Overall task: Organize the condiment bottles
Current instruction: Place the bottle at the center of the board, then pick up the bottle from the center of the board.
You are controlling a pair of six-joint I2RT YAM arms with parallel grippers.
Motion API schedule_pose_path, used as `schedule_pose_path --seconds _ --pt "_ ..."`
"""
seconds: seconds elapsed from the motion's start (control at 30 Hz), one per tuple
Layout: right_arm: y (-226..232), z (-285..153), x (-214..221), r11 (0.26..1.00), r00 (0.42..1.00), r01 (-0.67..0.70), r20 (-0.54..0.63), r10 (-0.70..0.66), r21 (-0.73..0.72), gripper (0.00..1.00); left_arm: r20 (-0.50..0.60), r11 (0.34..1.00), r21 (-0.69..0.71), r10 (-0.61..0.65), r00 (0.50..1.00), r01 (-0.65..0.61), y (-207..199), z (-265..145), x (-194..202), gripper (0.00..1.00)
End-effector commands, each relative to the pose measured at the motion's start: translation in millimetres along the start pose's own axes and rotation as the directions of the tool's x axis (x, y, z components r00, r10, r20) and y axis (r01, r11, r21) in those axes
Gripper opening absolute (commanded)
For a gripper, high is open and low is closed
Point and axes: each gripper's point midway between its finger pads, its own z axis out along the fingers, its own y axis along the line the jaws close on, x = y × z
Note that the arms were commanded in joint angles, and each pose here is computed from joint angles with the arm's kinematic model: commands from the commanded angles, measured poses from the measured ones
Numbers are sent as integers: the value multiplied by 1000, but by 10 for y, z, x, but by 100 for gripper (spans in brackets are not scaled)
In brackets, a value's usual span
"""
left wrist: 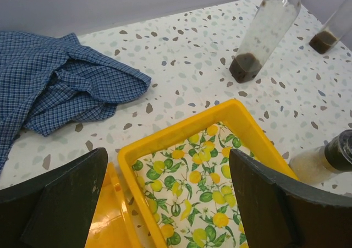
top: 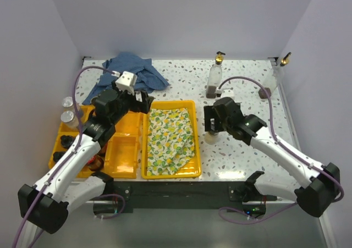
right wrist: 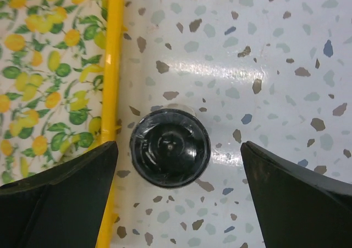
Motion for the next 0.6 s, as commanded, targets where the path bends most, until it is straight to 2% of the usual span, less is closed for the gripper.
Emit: schedule_pose_path --seconds 0.0,0.17,0.33,0.57 --pt "136 -556 -417 985 989 -8 145 33 -173 99 39 989 145 -16 999 10 -390 76 -293 96" --pt "145 -1027 -587 952 957 12 279 77 -305 99 -21 977 213 28 999 -23 -890 306 -188 96" --pt "-42 -1581 -766 927 882 -5 435 181 -376 99 -38 944 312 129 991 -110 -1543 437 -62 94" --pt "-292 -2058 -803 901 781 -29 553 291 -433 99 -54 868 443 277 959 -226 -2369 645 193 92"
